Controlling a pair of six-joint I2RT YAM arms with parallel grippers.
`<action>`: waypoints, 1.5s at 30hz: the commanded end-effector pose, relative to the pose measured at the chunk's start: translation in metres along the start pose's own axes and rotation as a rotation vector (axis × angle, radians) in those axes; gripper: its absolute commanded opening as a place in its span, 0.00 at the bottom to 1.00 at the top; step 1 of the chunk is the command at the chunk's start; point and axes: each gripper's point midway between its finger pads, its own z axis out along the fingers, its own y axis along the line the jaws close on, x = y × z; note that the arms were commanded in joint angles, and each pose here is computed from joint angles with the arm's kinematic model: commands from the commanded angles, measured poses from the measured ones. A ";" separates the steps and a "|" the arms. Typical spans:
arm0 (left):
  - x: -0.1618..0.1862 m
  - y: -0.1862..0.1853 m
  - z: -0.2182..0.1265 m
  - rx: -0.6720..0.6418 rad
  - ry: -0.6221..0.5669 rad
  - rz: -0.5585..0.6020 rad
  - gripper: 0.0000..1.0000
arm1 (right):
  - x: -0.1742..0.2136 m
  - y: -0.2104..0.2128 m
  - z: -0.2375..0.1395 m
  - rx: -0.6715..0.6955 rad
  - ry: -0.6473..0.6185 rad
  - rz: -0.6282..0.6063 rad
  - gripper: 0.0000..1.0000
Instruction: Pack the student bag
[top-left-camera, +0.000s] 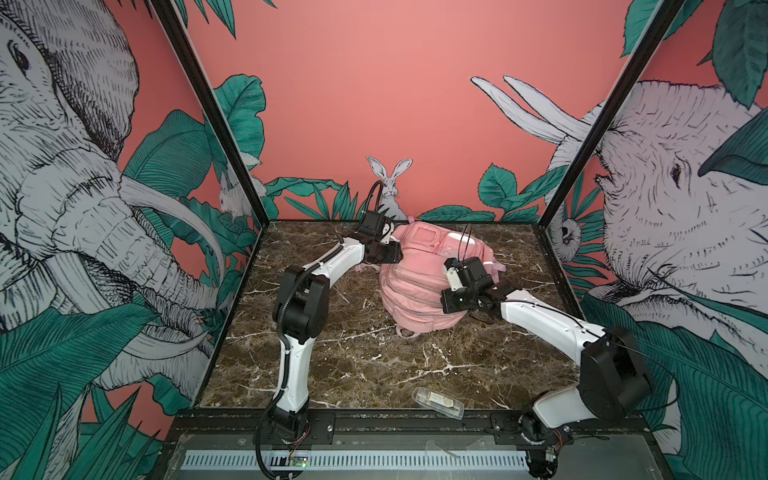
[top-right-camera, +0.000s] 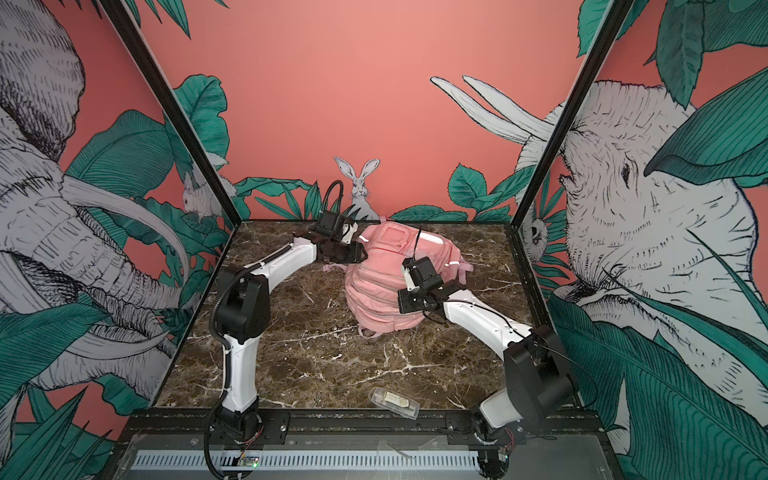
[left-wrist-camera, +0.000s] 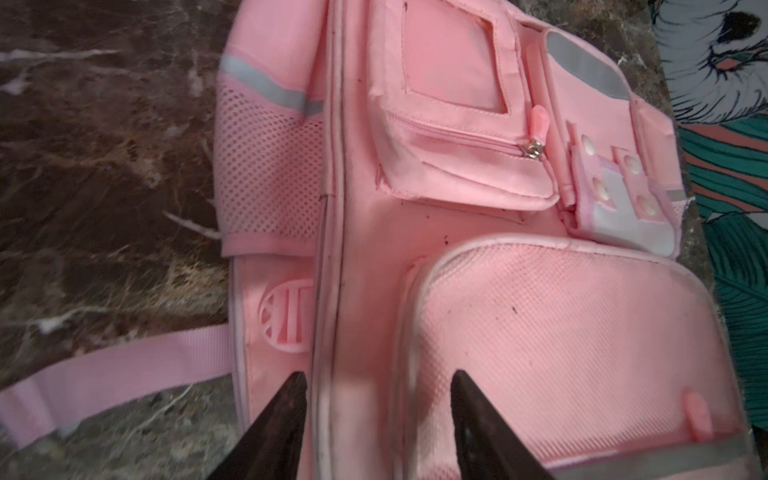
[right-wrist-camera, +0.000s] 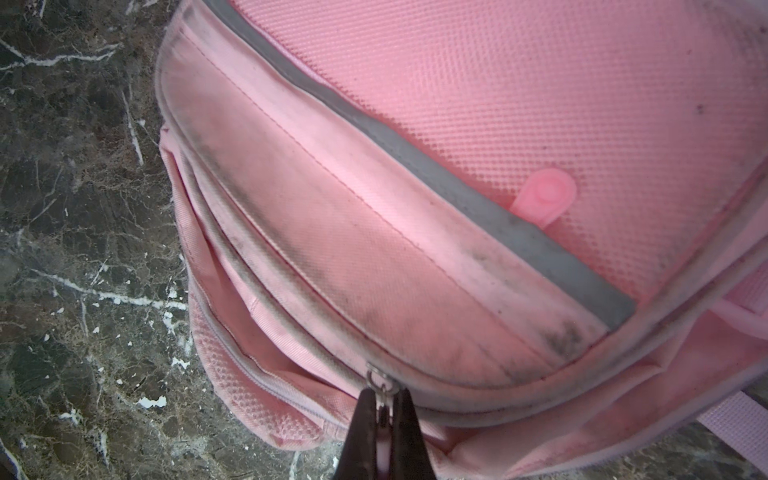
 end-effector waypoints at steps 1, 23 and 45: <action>-0.013 -0.021 -0.008 0.085 -0.016 0.035 0.51 | 0.004 0.008 -0.005 -0.045 0.001 0.008 0.00; 0.005 -0.027 -0.004 0.199 -0.030 -0.115 0.03 | -0.041 0.096 0.056 -0.186 0.037 -0.018 0.00; 0.076 0.020 -0.062 0.109 -0.069 -0.276 0.02 | -0.067 0.036 0.038 -0.076 0.021 -0.038 0.00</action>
